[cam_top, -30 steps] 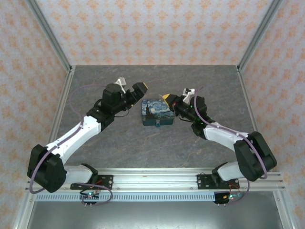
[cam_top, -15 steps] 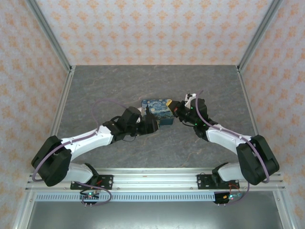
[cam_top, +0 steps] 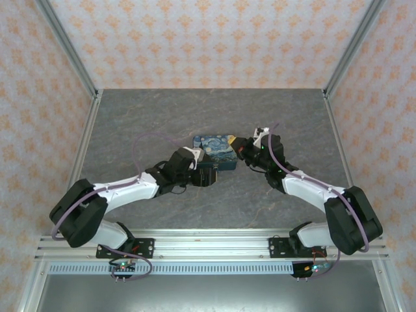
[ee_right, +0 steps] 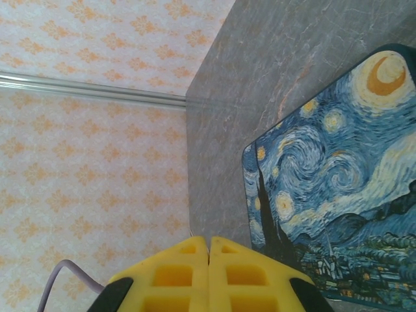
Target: Unlock the padlock with the key
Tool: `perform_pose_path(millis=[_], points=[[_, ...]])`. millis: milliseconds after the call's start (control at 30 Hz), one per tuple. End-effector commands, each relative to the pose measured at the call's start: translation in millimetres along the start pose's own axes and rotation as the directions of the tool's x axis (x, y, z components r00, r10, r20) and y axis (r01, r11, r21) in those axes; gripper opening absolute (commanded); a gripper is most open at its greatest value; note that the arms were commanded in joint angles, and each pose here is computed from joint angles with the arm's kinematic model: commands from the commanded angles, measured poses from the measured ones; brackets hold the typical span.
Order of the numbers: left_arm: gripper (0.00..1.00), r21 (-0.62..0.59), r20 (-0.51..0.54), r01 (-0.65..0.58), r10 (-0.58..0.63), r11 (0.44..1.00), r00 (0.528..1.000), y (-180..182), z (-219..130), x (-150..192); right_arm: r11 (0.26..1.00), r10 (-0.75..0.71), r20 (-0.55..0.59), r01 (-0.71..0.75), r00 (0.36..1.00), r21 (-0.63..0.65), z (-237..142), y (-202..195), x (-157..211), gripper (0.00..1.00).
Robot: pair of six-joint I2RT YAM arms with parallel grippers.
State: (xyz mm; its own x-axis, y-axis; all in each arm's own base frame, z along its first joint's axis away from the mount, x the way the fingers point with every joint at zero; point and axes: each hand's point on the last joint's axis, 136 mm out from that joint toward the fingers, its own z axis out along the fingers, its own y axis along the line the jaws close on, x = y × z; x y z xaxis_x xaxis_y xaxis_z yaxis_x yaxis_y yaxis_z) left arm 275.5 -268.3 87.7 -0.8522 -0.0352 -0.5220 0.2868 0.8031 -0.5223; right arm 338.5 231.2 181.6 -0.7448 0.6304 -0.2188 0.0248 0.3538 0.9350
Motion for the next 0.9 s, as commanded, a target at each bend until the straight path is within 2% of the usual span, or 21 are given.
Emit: perform_pose_path(millis=[0, 367, 867], points=[[0.72, -0.029, 0.028, -0.073, 0.074, 0.997, 0.997, 5.6, 10.9, -6.6, 1.0, -0.011, 0.023, 0.011, 1.0, 0.012, 4.2, -9.7, -6.8, 0.0], [0.67, -0.057, 0.046, -0.077, 0.08, 0.995, 0.996, 17.1, 50.6, -12.1, 0.999, 0.018, -0.02, -0.018, 1.0, 0.03, 17.6, -23.5, -6.8, 0.0], [0.61, -0.09, 0.043, -0.14, 0.145, 0.986, 0.989, 16.2, 83.7, -31.5, 0.998, 0.052, -0.015, -0.051, 0.999, 0.044, 33.4, -33.3, -24.7, 0.0]])
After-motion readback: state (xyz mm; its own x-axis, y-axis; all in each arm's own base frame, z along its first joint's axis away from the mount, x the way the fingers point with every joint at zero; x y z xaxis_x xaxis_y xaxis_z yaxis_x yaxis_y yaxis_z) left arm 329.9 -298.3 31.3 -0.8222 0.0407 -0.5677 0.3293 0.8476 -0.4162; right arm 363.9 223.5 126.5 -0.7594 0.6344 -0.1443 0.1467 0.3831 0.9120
